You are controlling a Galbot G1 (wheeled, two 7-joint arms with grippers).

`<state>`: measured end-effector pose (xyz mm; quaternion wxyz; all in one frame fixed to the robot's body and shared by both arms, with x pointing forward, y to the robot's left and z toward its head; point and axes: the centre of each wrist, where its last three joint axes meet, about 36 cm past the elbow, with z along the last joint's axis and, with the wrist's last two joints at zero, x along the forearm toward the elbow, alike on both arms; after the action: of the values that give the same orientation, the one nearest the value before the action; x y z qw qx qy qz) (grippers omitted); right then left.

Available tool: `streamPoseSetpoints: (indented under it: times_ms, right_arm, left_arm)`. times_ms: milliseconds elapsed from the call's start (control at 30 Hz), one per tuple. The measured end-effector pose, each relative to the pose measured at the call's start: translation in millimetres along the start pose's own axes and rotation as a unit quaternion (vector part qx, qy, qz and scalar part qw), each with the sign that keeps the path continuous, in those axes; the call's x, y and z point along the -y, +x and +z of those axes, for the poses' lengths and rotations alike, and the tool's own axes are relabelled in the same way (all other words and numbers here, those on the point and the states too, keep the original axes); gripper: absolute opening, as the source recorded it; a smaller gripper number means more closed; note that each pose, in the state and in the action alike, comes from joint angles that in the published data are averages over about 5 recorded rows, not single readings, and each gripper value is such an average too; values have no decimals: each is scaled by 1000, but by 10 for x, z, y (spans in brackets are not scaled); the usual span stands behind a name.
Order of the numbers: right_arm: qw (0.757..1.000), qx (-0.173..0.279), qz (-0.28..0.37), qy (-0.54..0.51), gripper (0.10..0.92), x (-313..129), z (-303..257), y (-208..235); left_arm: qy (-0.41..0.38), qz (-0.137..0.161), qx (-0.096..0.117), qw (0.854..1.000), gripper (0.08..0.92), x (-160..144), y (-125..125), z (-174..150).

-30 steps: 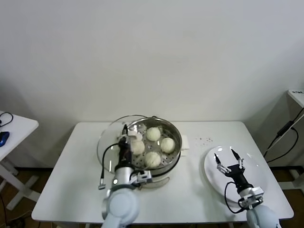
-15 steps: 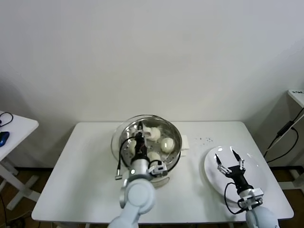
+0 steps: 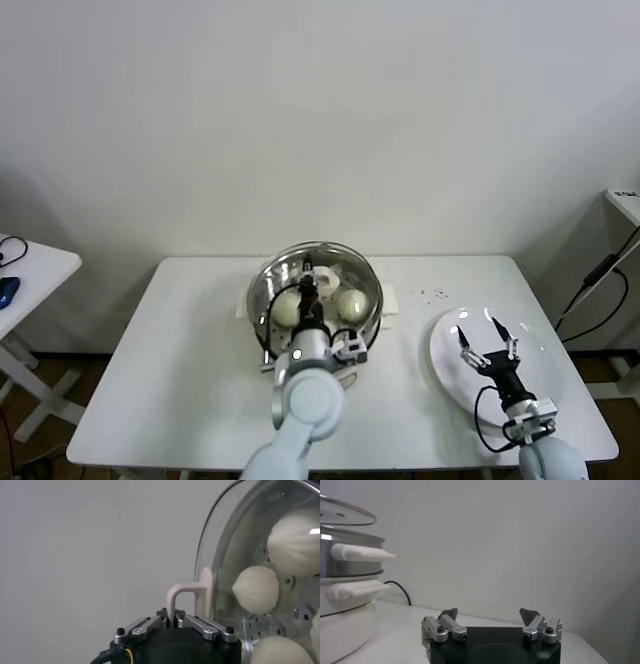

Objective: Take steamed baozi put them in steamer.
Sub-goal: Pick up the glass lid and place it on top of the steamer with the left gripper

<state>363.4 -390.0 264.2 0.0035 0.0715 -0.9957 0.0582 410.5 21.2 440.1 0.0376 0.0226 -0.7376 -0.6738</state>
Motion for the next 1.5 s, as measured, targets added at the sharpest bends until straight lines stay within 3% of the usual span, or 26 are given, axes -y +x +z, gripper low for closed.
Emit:
streamPoseSetpoints:
  times_ms: [867,1500]
  right_arm:
    - [1000,-3,3,-2,823,-1,87,51]
    - [1000,-3,4,-2,823,5,106,49]
  left_arm:
    - [-37,2,7,999,156,91,-158,-45]
    - [-38,16,9,999,156,106,-132,-43]
